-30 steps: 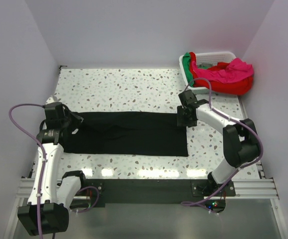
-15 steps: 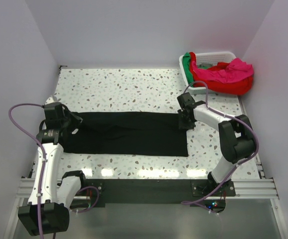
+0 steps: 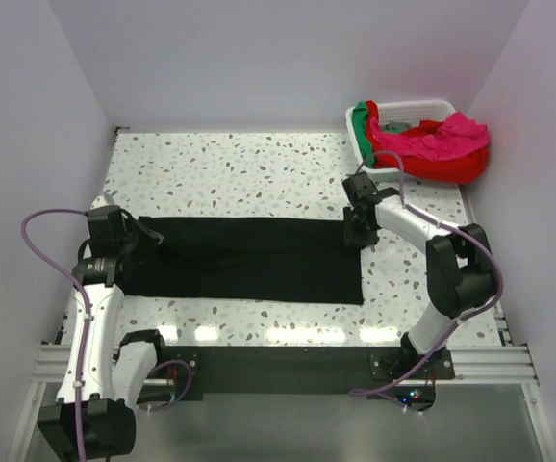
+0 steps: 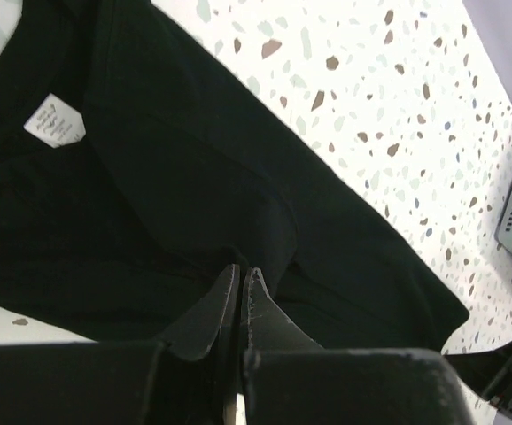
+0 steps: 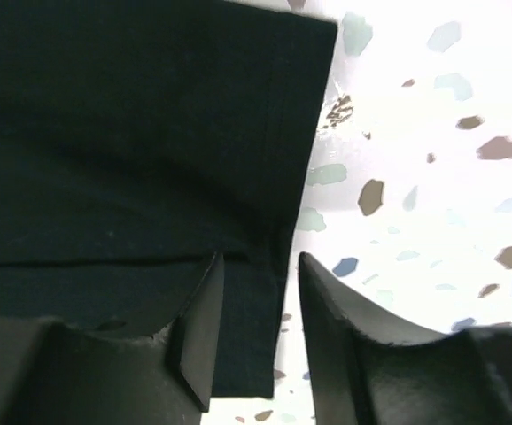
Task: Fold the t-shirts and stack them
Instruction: Fold the tshirt
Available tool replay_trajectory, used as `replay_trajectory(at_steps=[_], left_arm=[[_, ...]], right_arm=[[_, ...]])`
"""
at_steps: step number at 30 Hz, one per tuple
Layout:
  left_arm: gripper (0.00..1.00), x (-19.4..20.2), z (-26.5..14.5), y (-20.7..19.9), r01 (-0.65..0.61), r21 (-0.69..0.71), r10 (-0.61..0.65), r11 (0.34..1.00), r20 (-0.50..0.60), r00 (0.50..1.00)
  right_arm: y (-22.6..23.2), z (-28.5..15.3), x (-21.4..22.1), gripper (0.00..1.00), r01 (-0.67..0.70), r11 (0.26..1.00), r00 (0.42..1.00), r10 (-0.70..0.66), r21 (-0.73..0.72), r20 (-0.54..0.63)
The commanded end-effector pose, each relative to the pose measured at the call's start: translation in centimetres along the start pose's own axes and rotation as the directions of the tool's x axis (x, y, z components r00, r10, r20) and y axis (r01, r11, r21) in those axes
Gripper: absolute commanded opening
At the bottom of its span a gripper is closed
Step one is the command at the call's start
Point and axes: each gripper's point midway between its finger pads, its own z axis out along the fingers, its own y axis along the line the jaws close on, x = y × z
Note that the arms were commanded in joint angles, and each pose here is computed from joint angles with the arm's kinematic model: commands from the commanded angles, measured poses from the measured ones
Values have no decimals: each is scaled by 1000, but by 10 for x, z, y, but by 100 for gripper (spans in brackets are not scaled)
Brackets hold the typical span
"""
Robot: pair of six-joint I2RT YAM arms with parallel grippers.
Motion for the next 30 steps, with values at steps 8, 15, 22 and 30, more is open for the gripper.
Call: replay_trajectory(at_steps=[8, 15, 22, 30], left_arm=[[0, 38, 21, 14, 87, 21, -85, 996, -103, 991], [0, 15, 58, 28, 56, -20, -57, 998, -76, 995], [0, 8, 92, 60, 52, -89, -62, 995, -109, 992], [0, -4, 109, 70, 39, -78, -48, 996, -122, 991]], right_arm=[[118, -90, -35, 52, 166, 913, 982, -117, -371, 151], [236, -116, -19, 52, 328, 759, 945, -270, -563, 187], [345, -130, 36, 51, 459, 587, 873, -437, -667, 216], [406, -119, 54, 49, 494, 538, 854, -447, -682, 267]])
